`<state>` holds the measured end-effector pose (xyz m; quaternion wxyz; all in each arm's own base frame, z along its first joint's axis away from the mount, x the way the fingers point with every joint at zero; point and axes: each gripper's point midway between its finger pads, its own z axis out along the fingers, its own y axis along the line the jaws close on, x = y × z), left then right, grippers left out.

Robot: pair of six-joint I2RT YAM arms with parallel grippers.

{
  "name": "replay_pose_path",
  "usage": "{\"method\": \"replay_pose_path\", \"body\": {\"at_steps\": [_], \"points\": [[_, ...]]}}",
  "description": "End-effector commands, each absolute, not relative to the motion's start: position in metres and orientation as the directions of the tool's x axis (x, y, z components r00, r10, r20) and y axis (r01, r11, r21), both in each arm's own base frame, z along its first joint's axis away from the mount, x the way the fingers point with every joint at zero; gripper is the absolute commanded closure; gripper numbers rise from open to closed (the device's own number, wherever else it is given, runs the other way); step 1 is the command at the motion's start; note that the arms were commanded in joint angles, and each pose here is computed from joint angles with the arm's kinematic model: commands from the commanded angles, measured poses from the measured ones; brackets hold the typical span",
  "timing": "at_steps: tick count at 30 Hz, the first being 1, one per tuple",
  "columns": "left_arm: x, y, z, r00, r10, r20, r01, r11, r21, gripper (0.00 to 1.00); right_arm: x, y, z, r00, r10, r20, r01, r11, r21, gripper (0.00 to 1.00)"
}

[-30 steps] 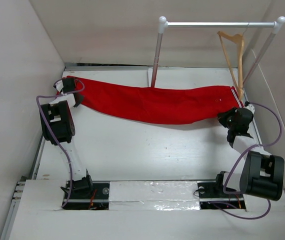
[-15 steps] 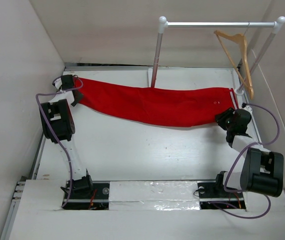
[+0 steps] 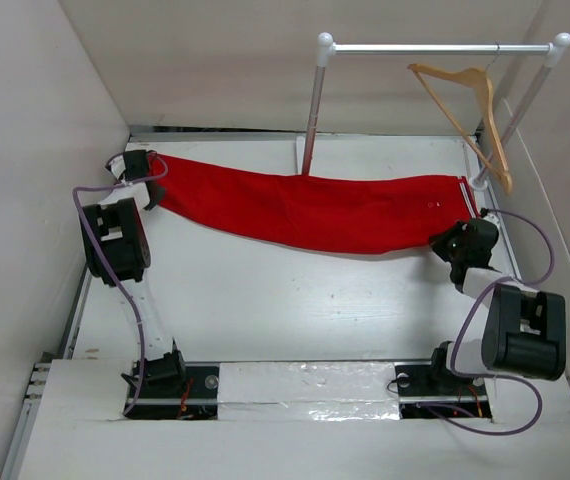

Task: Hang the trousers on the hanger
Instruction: Fold the trousers at the center of the board.

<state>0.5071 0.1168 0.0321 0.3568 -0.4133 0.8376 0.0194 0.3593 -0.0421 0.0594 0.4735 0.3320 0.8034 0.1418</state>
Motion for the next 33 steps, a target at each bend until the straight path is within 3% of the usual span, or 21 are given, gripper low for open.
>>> {"method": "replay_pose_path", "body": {"at_steps": [1, 10, 17, 27, 29, 30, 31, 33], "points": [[0.505, 0.131, 0.068, -0.364, -0.626, -0.69, -0.699, 0.673, -0.242, 1.0, 0.368, -0.054, 0.096, -0.214, 0.639, -0.739, 0.377, 0.752, 0.541, 1.0], [0.45, 0.142, 0.105, -0.36, -0.581, -0.73, -0.739, 0.655, -0.157, 1.0, 0.323, -0.073, 0.111, -0.135, 0.614, -0.778, 0.461, 0.734, 0.499, 1.0], [0.369, 0.147, 0.123, -0.355, -0.53, -0.77, -0.789, 0.611, -0.057, 1.0, 0.287, -0.074, 0.134, -0.097, 0.6, -0.794, 0.454, 0.736, 0.501, 1.0], [0.276, 0.141, 0.121, -0.357, -0.567, -0.743, -0.852, 0.523, 0.01, 1.0, 0.225, -0.067, 0.135, -0.111, 0.559, -0.822, 0.484, 0.753, 0.446, 0.96], [0.267, 0.146, 0.129, -0.32, -0.571, -0.756, -0.865, 0.501, -0.012, 1.0, 0.222, -0.063, 0.14, -0.1, 0.555, -0.826, 0.462, 0.761, 0.455, 0.87], [0.265, 0.145, 0.132, -0.307, -0.572, -0.761, -0.868, 0.496, -0.023, 1.0, 0.223, -0.056, 0.141, -0.113, 0.562, -0.819, 0.436, 0.769, 0.468, 0.74], [0.264, 0.145, 0.134, -0.296, -0.571, -0.766, -0.869, 0.493, -0.033, 0.91, 0.224, -0.055, 0.142, -0.114, 0.558, -0.822, 0.422, 0.776, 0.469, 0.41], [0.268, 0.141, 0.143, -0.26, -0.581, -0.771, -0.862, 0.499, -0.085, 0.68, 0.225, -0.057, 0.138, -0.134, 0.566, -0.813, 0.446, 0.768, 0.46, 0.18]]}}
